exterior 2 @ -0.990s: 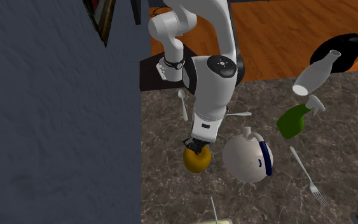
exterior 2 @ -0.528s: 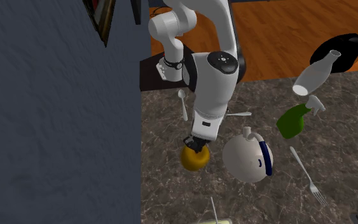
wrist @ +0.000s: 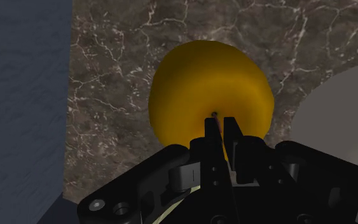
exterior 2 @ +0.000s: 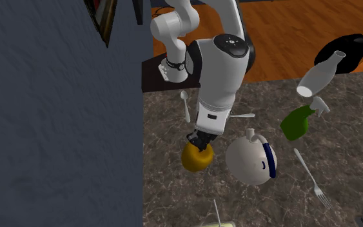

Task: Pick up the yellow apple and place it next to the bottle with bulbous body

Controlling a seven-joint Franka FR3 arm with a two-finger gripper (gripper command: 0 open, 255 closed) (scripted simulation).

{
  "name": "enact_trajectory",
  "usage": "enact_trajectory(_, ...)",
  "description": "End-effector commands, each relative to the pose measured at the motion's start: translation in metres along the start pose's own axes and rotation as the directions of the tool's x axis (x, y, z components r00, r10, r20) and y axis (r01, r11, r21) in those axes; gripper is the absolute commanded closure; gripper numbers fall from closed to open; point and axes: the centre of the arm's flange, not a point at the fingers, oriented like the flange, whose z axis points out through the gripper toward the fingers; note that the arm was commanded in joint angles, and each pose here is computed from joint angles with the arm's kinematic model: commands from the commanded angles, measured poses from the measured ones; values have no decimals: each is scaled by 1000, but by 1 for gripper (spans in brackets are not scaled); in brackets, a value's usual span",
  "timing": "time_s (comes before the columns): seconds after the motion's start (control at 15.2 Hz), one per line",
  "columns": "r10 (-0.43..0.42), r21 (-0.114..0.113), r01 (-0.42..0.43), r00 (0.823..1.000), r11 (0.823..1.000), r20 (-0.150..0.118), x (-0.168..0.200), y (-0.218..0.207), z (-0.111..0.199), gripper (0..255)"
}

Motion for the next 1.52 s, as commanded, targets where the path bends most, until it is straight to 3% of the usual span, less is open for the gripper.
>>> enact_trajectory(0.0,0,0,0,1000,1000,0,1,2,-11,255)
enact_trajectory(1.45,0,0,0,1000,1000,0,18,21,-124,255)
